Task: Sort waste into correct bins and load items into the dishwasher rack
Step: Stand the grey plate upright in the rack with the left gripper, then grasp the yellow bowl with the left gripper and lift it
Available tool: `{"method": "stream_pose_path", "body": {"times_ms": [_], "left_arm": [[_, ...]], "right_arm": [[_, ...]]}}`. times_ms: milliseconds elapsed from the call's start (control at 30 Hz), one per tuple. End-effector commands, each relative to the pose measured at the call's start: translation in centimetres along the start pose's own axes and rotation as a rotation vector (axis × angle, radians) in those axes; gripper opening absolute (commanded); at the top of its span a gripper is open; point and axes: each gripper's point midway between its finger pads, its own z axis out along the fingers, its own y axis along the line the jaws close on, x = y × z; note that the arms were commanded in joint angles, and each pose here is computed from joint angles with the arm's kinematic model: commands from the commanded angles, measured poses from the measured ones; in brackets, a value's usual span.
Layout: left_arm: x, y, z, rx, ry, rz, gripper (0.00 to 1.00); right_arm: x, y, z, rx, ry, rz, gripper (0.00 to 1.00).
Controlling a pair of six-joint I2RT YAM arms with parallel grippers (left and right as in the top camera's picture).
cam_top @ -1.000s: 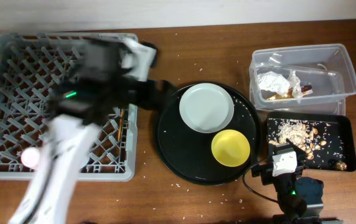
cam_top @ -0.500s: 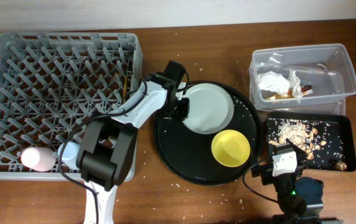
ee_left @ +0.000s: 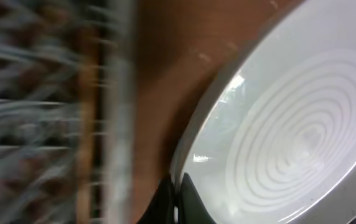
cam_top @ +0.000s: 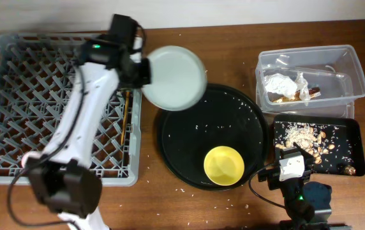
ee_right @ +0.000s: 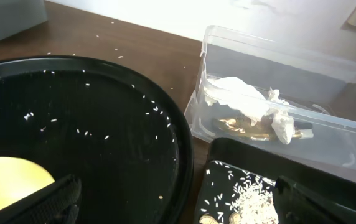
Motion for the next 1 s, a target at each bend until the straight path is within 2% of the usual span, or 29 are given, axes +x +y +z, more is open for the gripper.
{"method": "stream_pose_path", "body": {"times_ms": [0,67,133,167,367,533,633,800,867,933,967], "left_arm": [[-3.1,11.1,-9.3,-0.43,-0.285,-0.134,0.0],[-3.0,15.1,-12.4,-0.652,-0.343,-0.17,0.0],[-2.1,17.7,-12.6,-0.841,-0.351,-0.219,0.0],[-2.0,18.2,-12.2,-0.883,-0.352,-0.22,0.0],[0.0,18.1,-5.9,-0.875,-0.281,-0.182,0.0],[1.6,16.4,-3.4,-0.856,-0.243,-0.121,0.0],[1.9,13.6,-2.7,-0.822,-0.245,-0.052,0.0],[3.3,6.8,-1.0,-0.679,-0.23,0.084,0.3],[4.1,4.9,-1.2,-0.637,-0.222,0.128,0.71],[4.5,3.7,-1.8,-0.578,-0.218,0.136,0.77],[5.0,1.7,-2.4,-0.446,-0.203,0.14,0.77]], "right_arm": [[0.2,0.0,0.1,0.003,-0.005,-0.005,0.98],[0.2,0.0,0.1,0.002,-0.005,-0.005,0.98],[0.1,0.0,0.1,0.003,-0.005,-0.005,0.98],[0.2,0.0,0.1,0.003,-0.005,-0.005,0.98],[0.2,0.0,0.1,0.003,-0.005,-0.005,0.98],[0.1,0.0,0.1,0.003,-0.005,-0.005,0.98],[0.2,0.0,0.1,0.003,-0.005,-0.005,0.98],[0.1,0.0,0.1,0.003,-0.005,-0.005,0.98],[0.2,0.0,0.1,0.003,-0.005,-0.005,0.98],[0.1,0.0,0.1,0.003,-0.005,-0.005,0.98],[0.2,0.0,0.1,0.003,-0.005,-0.005,0.98]]}}
